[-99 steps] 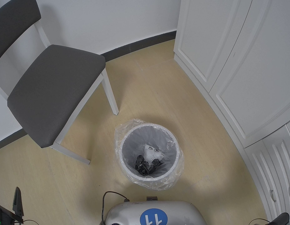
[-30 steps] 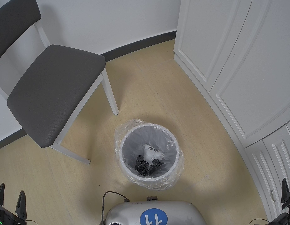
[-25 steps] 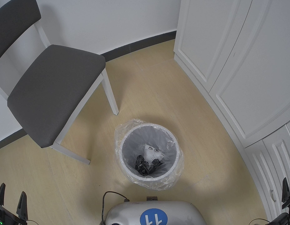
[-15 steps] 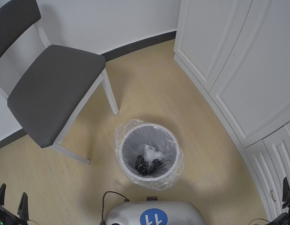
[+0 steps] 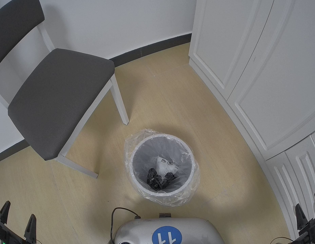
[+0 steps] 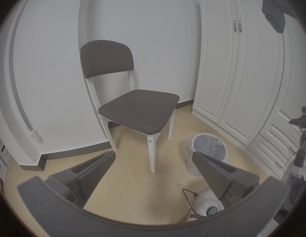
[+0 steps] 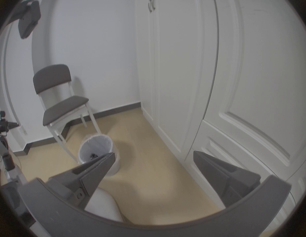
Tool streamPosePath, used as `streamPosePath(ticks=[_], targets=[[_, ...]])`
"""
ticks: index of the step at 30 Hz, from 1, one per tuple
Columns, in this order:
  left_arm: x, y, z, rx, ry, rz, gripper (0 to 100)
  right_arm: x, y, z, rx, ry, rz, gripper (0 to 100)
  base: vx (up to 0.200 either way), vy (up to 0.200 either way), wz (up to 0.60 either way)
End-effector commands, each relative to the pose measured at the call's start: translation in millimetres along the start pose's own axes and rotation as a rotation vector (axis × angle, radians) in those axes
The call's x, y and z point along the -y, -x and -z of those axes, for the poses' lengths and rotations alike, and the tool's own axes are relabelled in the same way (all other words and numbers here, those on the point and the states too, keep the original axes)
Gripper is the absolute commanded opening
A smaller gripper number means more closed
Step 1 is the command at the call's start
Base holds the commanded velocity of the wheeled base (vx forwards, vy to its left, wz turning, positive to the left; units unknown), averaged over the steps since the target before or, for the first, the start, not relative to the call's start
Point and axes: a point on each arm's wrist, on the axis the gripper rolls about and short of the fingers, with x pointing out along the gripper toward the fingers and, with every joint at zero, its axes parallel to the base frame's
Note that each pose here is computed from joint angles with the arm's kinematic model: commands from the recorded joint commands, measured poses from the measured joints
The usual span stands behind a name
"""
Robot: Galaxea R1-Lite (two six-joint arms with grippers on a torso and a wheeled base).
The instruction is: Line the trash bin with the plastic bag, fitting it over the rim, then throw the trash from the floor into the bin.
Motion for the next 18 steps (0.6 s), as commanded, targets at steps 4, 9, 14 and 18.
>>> streamPosePath(ticks=[4,9,14,18], targets=[[0.0,-0.1,5.2,-0.001,0.0,-0.003,100,0.0,0.3,7.2,-0.034,-0.012,-0.005,100,0.0,0.0,0.0],[0.0,-0.1,5.2,-0.001,0.0,-0.003,100,0.0,0.1,6.7,-0.019,-0.003,-0.003,100,0.0,0.0,0.0],[0.0,-0.1,5.2,-0.001,0.002,-0.003,100,0.0,0.0,6.8,-0.017,-0.011,-0.003,100,0.0,0.0,0.0],[0.0,-0.1,5.2,-0.001,0.002,-0.003,100,0.0,0.0,6.8,-0.017,-0.011,-0.002,100,0.0,0.0,0.0]])
